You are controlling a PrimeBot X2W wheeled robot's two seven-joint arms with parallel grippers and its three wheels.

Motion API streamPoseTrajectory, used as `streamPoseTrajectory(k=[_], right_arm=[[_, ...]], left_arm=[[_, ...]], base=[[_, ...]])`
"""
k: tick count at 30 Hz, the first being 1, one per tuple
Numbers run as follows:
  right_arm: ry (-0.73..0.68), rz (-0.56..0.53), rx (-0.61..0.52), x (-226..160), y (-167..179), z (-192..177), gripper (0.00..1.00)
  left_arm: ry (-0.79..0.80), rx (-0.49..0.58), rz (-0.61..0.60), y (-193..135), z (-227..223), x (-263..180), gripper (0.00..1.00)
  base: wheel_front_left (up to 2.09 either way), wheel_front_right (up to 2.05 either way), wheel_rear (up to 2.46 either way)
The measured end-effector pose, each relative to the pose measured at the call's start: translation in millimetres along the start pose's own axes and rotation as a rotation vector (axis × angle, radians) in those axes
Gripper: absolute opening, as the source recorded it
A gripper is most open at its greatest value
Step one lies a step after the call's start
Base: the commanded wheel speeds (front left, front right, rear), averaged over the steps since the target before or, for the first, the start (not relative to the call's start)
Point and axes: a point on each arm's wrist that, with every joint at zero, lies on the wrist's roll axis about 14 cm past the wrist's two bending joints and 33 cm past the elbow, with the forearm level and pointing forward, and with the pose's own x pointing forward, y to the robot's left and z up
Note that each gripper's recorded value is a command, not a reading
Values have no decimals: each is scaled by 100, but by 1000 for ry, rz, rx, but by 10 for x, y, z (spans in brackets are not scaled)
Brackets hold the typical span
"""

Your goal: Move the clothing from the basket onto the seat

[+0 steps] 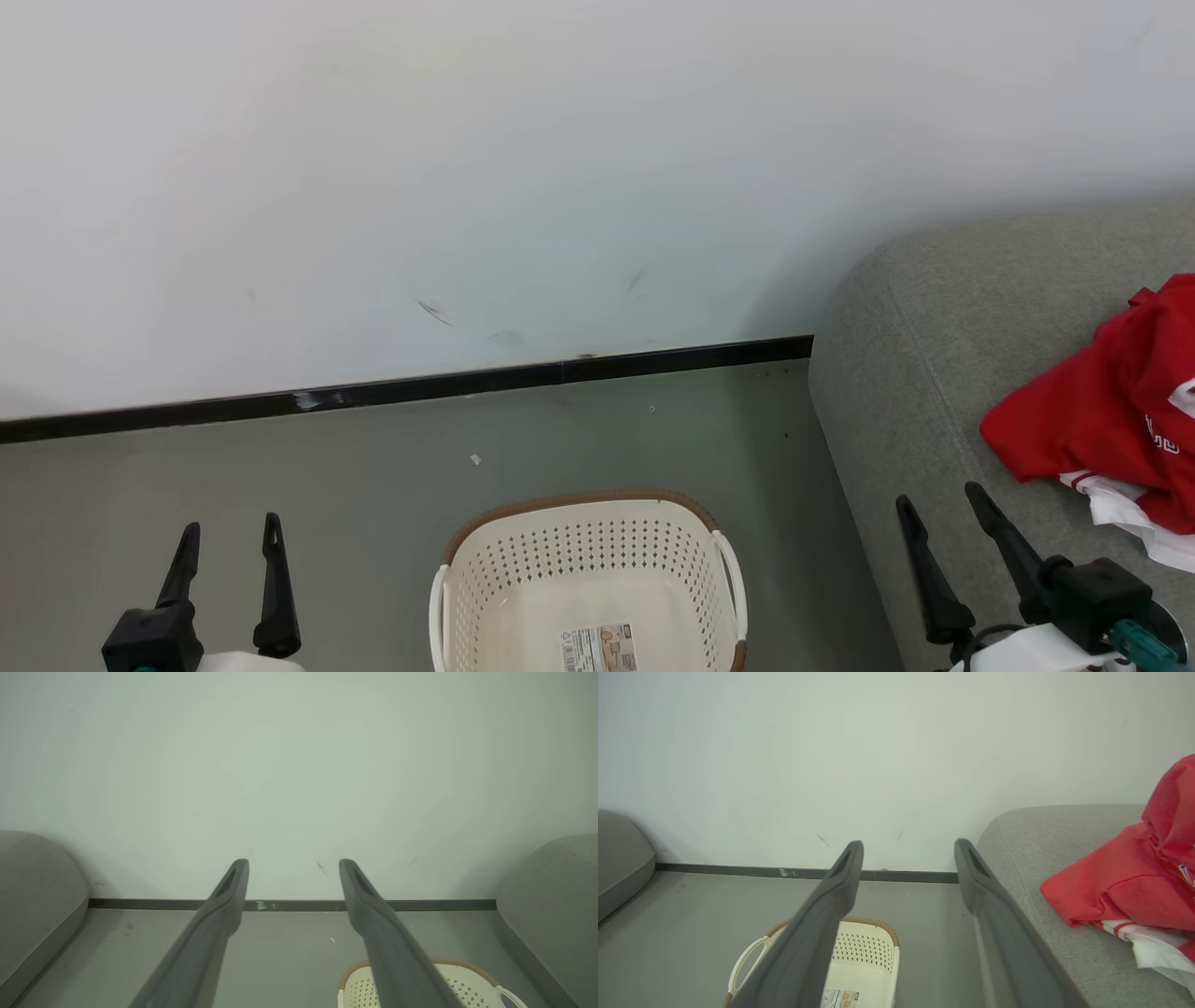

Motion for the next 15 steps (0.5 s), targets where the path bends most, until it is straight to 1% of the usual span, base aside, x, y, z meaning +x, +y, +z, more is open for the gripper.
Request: streamPoseTrajectory(k=[15], right_arm=[[-7, -1, 21, -3, 10, 21, 100]], left_arm=[[9, 25, -7, 34, -32, 15, 100]], base=[[0, 0, 0]])
